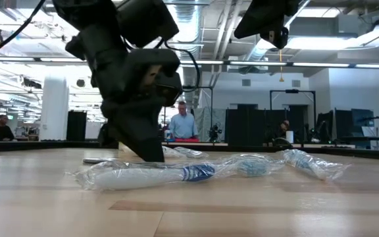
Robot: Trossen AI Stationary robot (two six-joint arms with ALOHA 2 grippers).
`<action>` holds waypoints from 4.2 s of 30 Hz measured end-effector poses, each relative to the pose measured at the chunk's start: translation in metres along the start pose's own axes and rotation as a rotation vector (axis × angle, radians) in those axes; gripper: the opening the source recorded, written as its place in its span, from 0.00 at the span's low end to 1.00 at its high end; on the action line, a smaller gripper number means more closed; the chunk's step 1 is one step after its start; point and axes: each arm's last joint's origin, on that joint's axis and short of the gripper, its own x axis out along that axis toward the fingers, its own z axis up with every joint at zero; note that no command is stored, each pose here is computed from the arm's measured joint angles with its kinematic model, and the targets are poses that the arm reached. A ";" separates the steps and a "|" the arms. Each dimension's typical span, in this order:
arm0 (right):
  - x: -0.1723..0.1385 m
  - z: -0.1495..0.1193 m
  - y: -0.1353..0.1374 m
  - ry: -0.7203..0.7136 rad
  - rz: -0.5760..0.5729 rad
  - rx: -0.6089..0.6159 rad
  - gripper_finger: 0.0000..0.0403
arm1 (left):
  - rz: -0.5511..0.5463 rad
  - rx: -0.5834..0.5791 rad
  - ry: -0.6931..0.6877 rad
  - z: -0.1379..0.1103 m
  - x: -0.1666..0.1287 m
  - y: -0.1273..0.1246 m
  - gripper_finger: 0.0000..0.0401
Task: Pick & Place Travel size toiletries
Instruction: Put the black comb into the orange basket
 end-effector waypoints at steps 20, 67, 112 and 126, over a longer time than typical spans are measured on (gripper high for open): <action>0.000 0.000 0.000 0.005 0.007 -0.018 0.00 | -0.014 -0.096 -0.223 0.012 -0.017 -0.011 0.00; 0.095 -0.018 -0.036 -0.137 0.694 0.196 0.00 | 0.140 -0.357 -0.352 -0.092 -0.087 -0.022 0.00; 0.109 -0.017 -0.039 -0.171 0.461 -0.427 0.37 | -0.006 -0.136 -0.225 -0.065 -0.090 0.025 0.00; 0.164 -0.045 -0.028 -0.042 0.458 -0.491 0.38 | 0.038 -0.119 -0.151 -0.070 -0.058 0.024 0.00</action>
